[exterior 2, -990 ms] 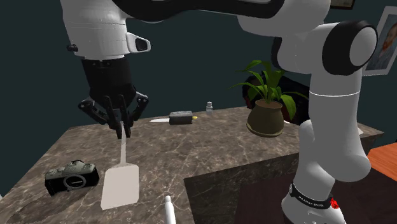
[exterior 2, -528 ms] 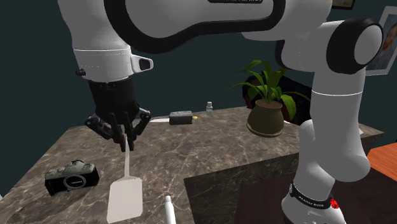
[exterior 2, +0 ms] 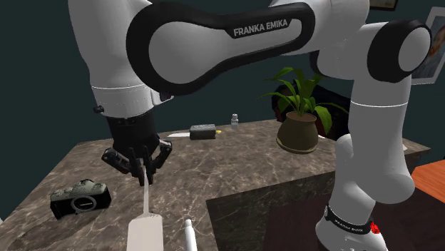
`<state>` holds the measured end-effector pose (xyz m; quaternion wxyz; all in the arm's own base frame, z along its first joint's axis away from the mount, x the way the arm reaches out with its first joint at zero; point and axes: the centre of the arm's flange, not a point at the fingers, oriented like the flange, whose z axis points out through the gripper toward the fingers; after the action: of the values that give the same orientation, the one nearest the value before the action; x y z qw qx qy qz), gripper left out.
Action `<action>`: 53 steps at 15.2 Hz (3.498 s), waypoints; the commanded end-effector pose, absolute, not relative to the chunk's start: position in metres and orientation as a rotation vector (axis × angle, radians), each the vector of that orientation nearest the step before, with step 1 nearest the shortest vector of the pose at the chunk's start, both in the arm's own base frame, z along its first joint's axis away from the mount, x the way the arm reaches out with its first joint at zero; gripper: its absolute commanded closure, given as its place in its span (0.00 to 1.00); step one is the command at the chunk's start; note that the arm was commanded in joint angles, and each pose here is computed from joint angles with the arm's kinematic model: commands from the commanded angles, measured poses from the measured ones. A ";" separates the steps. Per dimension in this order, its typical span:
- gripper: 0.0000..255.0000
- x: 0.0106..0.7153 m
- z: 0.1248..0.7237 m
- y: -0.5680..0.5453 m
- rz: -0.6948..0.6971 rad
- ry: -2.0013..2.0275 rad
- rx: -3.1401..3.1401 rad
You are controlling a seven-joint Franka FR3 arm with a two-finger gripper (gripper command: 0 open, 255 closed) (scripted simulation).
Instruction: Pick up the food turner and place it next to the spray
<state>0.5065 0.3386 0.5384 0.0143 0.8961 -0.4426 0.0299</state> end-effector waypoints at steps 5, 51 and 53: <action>1.00 0.506 0.507 0.339 0.093 -1.378 2.790; 0.00 0.505 0.390 0.341 0.093 -1.378 2.790; 0.00 0.504 0.400 0.341 0.093 -1.378 2.790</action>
<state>0.5055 0.3419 0.3938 0.0136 0.8960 -0.4428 0.0304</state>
